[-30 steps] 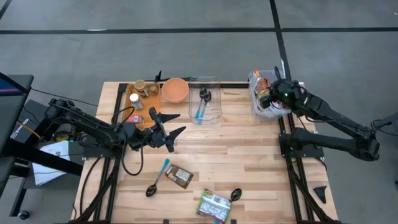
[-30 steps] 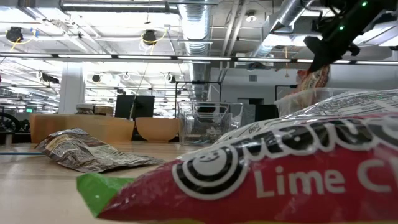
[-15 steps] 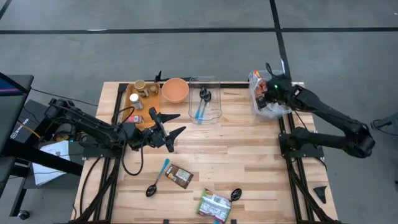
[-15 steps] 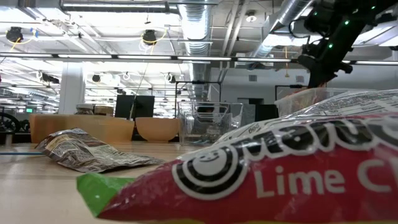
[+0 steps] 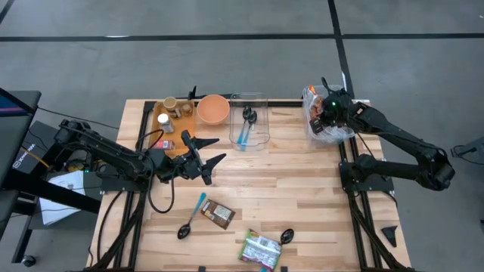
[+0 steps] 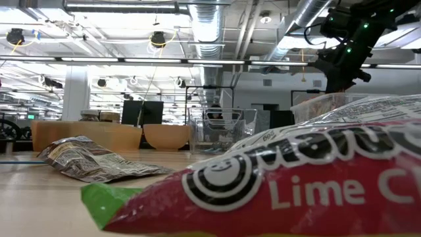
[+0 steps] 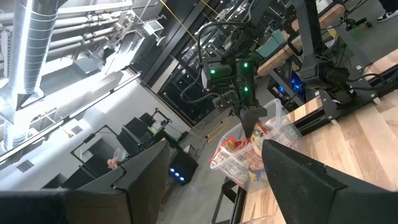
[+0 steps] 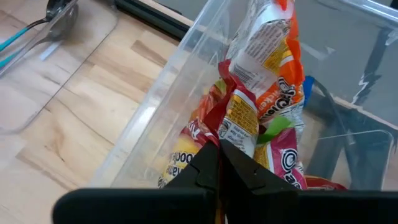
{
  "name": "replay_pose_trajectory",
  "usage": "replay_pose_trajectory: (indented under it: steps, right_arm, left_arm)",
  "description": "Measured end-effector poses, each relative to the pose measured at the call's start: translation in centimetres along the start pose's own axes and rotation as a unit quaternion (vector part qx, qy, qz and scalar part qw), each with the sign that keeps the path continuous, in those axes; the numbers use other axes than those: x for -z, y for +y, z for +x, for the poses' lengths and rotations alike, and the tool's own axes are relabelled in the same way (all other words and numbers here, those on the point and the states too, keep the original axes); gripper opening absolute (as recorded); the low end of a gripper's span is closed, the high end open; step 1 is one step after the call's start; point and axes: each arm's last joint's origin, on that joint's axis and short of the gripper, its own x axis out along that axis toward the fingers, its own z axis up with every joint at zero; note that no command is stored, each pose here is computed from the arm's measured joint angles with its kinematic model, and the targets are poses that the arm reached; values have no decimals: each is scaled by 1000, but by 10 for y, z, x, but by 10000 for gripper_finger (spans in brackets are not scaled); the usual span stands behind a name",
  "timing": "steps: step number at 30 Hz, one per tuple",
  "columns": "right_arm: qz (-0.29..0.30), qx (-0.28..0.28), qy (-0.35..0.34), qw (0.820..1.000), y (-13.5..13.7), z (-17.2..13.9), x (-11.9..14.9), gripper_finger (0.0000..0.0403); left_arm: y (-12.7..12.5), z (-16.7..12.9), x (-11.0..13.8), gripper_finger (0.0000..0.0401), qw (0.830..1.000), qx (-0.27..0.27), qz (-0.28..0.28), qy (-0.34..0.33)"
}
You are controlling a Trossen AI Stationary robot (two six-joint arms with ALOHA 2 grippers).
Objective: Pick & Place Food Item
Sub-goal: Put the red noodle pack into the transparent bin
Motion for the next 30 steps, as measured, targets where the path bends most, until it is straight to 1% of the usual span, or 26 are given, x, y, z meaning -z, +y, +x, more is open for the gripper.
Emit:
replay_pose_trajectory:
  steps: [7,16,23,30]
  right_arm:
    - [3,-1,2,1000,0,0,0,2]
    - [1,1,14,1000,2,8,-1,2]
    - [0,0,19,1000,2,8,0,10]
    - [4,0,23,1000,2,8,0,3]
  left_arm:
    - [0,0,0,250,1000,0,0,0]
    - [0,0,0,250,1000,0,0,0]
    - [0,0,0,250,1000,0,0,0]
    - [0,0,0,250,1000,0,0,0]
